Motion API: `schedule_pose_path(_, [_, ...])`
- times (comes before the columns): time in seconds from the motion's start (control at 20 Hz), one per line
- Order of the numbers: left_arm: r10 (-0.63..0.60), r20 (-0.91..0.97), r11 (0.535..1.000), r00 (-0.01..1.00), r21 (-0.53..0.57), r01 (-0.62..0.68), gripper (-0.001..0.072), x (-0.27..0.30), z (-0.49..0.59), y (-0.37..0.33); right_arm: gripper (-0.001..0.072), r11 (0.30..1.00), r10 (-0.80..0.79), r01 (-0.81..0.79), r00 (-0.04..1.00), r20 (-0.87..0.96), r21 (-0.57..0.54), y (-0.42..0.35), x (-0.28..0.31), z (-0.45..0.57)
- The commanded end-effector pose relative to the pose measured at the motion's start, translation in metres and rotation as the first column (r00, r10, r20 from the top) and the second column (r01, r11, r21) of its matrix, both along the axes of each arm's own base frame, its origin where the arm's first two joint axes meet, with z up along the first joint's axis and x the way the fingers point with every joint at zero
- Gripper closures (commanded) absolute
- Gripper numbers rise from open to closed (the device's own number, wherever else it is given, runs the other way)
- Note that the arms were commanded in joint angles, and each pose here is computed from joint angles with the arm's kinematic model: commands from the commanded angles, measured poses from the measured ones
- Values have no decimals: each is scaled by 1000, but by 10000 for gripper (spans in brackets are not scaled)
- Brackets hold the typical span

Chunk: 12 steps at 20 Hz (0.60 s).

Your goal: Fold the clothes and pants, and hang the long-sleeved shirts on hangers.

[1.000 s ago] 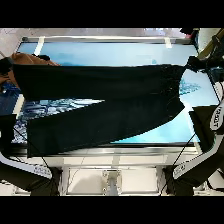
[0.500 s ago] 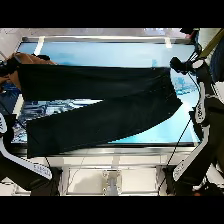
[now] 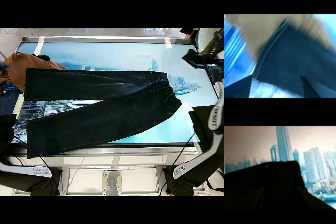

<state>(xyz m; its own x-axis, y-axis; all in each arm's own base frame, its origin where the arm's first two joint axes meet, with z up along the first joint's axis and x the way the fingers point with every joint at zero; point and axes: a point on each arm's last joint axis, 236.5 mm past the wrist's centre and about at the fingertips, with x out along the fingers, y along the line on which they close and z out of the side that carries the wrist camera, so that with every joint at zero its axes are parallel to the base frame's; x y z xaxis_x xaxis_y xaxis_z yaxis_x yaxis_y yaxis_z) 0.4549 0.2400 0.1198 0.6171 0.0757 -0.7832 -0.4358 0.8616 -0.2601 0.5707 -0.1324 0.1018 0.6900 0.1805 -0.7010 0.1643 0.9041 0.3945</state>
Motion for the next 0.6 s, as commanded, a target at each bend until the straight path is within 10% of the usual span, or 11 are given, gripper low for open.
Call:
schedule_pose_path(0.0, [-24, -205, 997, 978, -80, 8, 3, -105, -24, -24, 279, 996, 87, -89, 987, -132, -10, 0, -81, 6])
schedule_pose_path(0.55, [-15, -334, 816, 942, -548, -181, 22, -296, -156, -86, 280, 968, 181, -161, 979, -93, 191, 75, -144, -5])
